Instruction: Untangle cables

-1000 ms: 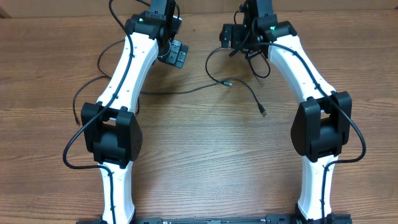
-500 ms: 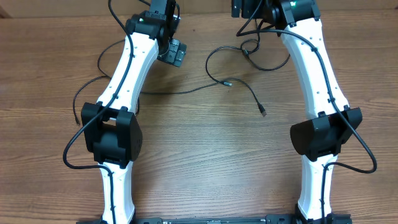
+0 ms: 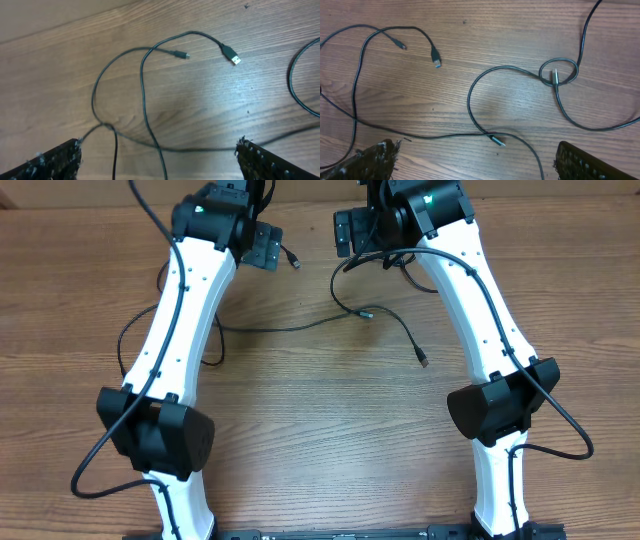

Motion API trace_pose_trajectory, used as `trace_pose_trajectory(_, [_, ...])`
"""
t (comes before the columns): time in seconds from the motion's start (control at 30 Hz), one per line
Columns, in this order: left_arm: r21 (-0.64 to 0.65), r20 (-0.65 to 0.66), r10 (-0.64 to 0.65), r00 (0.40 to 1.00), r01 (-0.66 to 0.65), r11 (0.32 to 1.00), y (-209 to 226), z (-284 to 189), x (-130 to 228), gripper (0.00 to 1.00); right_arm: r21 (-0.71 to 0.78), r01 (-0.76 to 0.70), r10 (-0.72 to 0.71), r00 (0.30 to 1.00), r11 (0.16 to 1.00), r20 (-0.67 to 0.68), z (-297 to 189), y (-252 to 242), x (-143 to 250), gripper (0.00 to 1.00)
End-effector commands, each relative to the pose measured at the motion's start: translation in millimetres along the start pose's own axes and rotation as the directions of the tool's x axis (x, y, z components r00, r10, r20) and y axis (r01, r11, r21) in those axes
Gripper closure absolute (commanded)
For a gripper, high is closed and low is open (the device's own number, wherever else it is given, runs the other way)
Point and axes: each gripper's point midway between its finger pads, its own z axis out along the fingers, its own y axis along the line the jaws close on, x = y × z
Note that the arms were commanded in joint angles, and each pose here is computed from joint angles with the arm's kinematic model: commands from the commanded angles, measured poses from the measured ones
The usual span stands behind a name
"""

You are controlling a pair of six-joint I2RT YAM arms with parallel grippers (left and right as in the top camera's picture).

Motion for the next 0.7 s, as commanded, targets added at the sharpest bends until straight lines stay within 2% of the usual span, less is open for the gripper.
trace_pose_trajectory(0.0, [-0.012,0.007,-0.069,0.998,0.069,0.998,3.3,-11.6,-0.6,0.01,-0.006,-0.030,0.030,0.999,1.000,0.036,-15.7,-0.9,-8.1,0.00])
trace_pose_trajectory(0.37, [0.046,0.142,-0.069,0.987,0.063,0.997,-28.8,-22.1,-32.5,0.00,0.183,-0.073,0.080,0.996,0.980,-0.031,-18.6,-47.9,11.5,0.00])
trace_pose_trajectory(0.67, [0.148,0.228,-0.003,0.974,-0.032,0.988,-95.2,-45.7,-44.5,0.01,0.247,-0.164,0.187,0.980,0.955,-0.073,-23.2,-96.8,21.9,0.00])
